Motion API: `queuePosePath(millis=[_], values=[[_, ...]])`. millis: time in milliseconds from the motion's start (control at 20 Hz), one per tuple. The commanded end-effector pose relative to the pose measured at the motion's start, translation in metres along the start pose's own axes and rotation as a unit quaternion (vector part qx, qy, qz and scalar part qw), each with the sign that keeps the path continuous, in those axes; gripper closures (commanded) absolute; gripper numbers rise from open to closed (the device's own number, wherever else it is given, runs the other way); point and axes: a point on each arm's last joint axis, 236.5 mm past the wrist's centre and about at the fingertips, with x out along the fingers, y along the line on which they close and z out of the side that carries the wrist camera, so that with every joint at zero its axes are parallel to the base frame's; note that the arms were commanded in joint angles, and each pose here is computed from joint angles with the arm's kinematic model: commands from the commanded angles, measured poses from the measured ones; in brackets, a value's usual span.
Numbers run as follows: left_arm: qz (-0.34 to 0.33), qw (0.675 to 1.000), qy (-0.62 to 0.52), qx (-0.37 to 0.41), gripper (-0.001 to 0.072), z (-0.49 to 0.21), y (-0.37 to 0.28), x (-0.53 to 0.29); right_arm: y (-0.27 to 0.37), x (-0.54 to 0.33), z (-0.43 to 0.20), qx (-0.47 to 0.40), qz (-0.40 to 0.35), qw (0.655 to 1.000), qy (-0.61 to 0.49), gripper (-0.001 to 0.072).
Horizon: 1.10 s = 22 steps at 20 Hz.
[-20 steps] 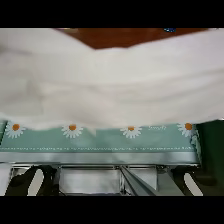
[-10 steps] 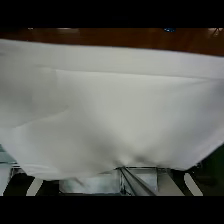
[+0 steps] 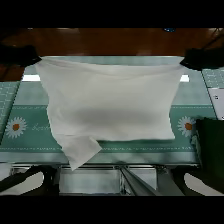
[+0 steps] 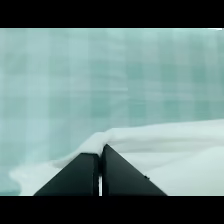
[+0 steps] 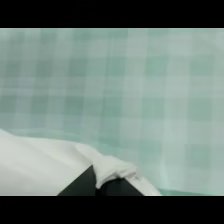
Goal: Fold the shirts.
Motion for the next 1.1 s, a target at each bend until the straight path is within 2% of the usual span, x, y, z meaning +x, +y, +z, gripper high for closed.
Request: queuePosePath(millis=[0, 200, 350, 450, 600, 750, 1050], values=[[-0.006, 0.999, 0.037, -0.028, 0.0691, 0.011, 0.024, 0.086, -0.024, 0.095, 0.019, 0.024, 0.002, 0.999, 0.025, 0.0692], [-0.004, 0.996, 0.054, -0.071, 0.0691, 0.023, 0.041, 0.142, -0.042, 0.158, 0.037, 0.042, -0.001, 0.998, 0.042, 0.0692], [-0.002, 0.989, 0.105, -0.108, 0.069, 0.002, 0.048, 0.161, -0.051, 0.182, 0.037, 0.065, -0.004, 0.997, 0.052, 0.0692], [-0.006, 0.986, 0.138, -0.096, 0.069, -0.012, 0.046, 0.155, -0.057, 0.179, 0.031, 0.068, -0.006, 0.995, 0.068, 0.0691], [-0.026, 0.982, 0.185, -0.018, 0.069, -0.029, 0.043, 0.124, -0.071, 0.149, 0.016, 0.069, -0.008, 0.992, 0.11, 0.0692], [-0.044, 0.982, 0.18, -0.044, 0.069, -0.027, 0.045, 0.088, -0.084, 0.118, -0.019, 0.05, -0.002, 0.98, 0.192, 0.0692], [-0.057, 0.952, 0.295, -0.064, 0.069, -0.129, 0.045, 0.105, -0.091, 0.142, -0.073, 0.05, 0.001, 0.967, 0.252, 0.0691]])
